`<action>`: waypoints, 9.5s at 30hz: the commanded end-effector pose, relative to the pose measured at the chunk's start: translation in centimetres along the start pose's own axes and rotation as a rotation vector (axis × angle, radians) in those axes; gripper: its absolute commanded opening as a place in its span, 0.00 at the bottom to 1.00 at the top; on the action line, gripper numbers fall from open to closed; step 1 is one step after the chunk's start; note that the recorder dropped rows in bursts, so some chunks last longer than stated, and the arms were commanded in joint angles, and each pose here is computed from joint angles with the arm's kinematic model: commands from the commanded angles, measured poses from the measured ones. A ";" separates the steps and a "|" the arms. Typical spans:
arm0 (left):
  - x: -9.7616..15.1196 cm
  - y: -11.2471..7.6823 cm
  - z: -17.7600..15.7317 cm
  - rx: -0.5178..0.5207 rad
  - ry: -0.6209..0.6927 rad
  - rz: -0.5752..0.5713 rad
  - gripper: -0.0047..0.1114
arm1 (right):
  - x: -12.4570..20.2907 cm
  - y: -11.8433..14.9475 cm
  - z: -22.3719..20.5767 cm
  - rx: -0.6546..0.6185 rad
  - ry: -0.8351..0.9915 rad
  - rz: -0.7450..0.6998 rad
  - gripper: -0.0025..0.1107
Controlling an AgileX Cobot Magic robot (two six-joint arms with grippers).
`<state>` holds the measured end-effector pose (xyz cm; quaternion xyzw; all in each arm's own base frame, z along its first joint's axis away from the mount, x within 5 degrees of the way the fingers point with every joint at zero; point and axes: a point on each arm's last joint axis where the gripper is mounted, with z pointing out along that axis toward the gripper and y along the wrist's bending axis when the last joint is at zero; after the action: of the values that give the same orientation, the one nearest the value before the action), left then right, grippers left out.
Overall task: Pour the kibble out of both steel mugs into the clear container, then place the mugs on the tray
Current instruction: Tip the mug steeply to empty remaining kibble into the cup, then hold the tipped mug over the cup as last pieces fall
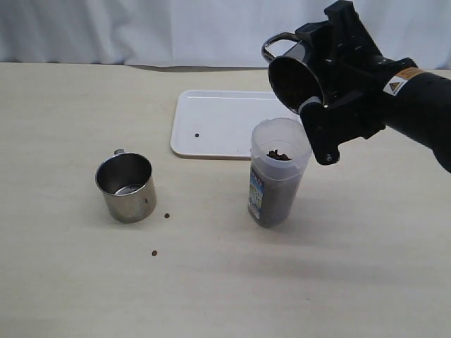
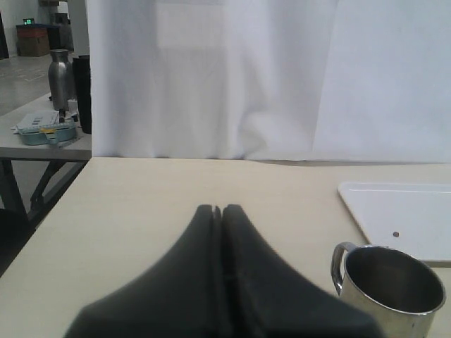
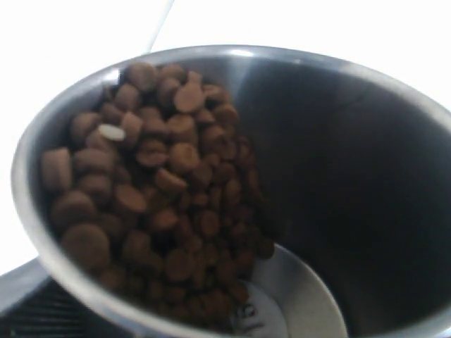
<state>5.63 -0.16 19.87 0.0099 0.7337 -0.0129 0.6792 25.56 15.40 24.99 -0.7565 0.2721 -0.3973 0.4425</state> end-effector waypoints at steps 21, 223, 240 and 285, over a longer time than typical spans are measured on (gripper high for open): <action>-0.1 0.0 0.0 0.007 -0.014 -0.003 0.04 | 0.1 -0.5 -0.1 0.038 0.001 -0.050 0.07; -0.1 0.0 0.0 0.007 -0.014 -0.003 0.04 | -0.5 -1.9 0.2 0.022 -0.161 -0.567 0.28; -0.1 0.0 0.0 0.007 -0.014 -0.003 0.04 | -0.5 -2.0 0.2 0.021 -0.160 -0.529 0.28; -0.1 0.0 0.0 0.007 -0.014 -0.003 0.04 | -0.6 -2.1 0.2 0.035 -0.161 -0.511 0.28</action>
<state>5.63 -0.16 19.87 0.0099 0.7337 -0.0129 0.6792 25.48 16.84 25.95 -0.8318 0.0355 -0.4287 0.3507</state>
